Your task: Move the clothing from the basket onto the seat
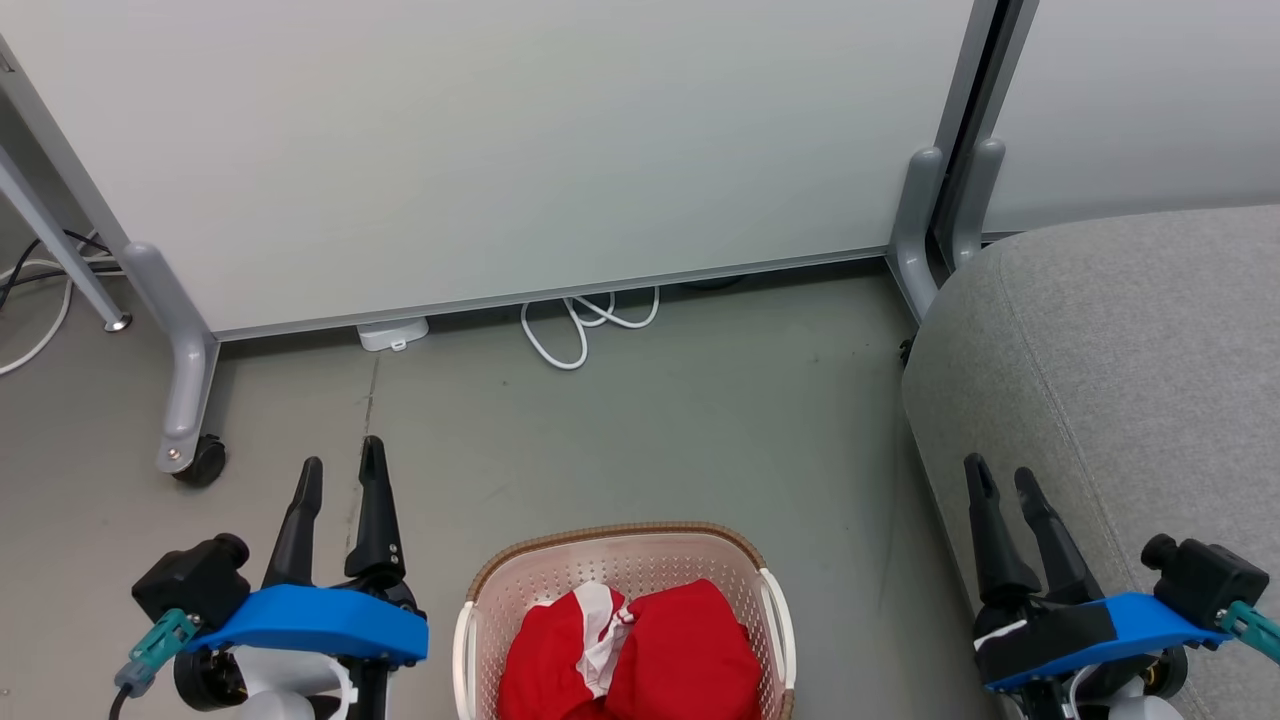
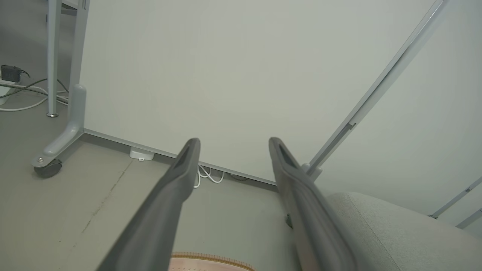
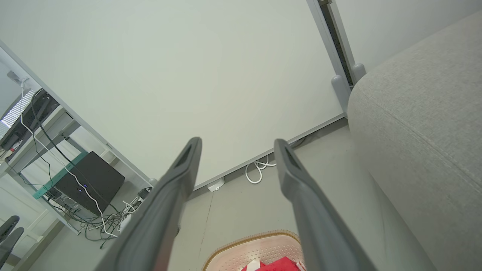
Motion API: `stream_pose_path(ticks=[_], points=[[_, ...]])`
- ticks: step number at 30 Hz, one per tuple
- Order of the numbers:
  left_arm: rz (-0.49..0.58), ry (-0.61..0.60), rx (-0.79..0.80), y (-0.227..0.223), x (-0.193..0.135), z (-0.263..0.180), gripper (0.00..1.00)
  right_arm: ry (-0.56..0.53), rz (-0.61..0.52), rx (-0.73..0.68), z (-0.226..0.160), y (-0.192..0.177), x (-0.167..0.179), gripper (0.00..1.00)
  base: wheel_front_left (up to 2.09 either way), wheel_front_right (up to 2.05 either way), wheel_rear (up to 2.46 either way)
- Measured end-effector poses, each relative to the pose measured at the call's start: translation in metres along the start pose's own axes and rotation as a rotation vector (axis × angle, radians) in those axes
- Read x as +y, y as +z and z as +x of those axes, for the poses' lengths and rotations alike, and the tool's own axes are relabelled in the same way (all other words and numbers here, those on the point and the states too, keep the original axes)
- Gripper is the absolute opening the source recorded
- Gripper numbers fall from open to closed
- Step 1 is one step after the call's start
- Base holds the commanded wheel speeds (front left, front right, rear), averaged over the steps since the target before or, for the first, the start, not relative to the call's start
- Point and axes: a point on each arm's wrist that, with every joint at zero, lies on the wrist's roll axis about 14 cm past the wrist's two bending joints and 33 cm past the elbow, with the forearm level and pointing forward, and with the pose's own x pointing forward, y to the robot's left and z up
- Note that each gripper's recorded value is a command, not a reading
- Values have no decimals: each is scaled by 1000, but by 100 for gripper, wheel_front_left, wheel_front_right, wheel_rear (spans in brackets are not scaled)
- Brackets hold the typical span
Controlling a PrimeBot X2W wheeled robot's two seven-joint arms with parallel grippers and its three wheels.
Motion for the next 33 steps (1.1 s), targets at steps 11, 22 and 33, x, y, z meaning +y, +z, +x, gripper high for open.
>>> stream_pose_path(ticks=[11, 22, 33], points=[[132, -38, -2, -3, -8, -1, 100, 30, -129, -5, 1, -1, 6, 100, 0, 0, 0], [241, -71, -10, -4, -14, 0, 100, 57, -229, -6, 2, -3, 11, 100, 0, 0, 0], [334, -103, -14, -7, -19, 0, 100, 85, -324, -14, 2, -5, 16, 100, 0, 0, 0]])
